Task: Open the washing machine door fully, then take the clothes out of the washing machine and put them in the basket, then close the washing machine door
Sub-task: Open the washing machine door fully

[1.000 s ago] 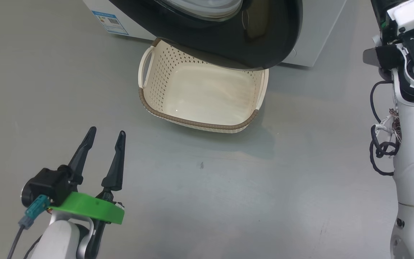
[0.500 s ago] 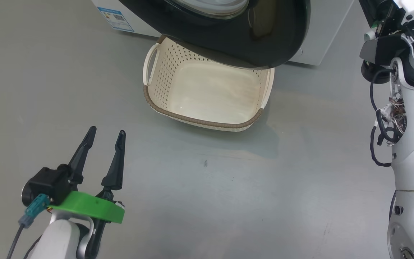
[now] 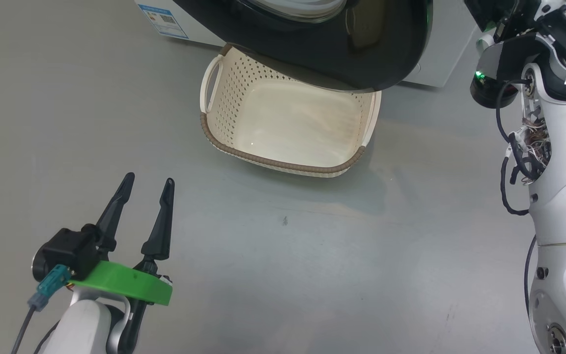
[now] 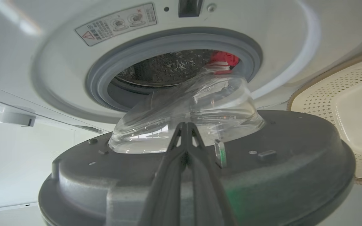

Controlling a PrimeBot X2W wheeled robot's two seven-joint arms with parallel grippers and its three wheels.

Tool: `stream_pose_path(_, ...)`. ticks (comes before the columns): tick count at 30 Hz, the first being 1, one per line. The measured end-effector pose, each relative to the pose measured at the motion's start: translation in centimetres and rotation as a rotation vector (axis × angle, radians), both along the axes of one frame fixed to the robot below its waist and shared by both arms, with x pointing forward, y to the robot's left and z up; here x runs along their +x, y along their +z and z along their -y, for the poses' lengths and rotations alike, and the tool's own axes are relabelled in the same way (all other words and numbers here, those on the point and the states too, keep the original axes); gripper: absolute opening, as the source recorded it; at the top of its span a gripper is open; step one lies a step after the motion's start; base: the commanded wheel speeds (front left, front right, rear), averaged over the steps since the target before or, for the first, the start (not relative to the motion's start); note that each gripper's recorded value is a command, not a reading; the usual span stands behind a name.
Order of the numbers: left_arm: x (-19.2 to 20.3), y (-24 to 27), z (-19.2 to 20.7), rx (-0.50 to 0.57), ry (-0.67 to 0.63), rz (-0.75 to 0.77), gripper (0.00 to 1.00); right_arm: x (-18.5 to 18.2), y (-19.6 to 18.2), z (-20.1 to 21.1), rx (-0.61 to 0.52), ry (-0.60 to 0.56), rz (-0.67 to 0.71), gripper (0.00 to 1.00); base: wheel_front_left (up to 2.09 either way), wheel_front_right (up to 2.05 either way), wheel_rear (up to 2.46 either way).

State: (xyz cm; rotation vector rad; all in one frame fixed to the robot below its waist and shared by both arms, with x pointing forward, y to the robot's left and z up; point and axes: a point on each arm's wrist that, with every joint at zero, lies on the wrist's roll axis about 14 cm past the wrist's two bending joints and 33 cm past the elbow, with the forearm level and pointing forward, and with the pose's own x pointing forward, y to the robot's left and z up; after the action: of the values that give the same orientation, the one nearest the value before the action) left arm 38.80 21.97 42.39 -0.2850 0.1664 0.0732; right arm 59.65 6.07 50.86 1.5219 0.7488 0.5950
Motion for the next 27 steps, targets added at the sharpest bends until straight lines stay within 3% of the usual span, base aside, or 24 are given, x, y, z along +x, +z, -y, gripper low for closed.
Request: stream_pose_path(27,-0.3,0.5,-0.1,-0.003,0.010,0.011,1.00,-2.8,-0.7,-3.2,0.030,0.190,-0.072,0.00,0.00,0.00,0.00)
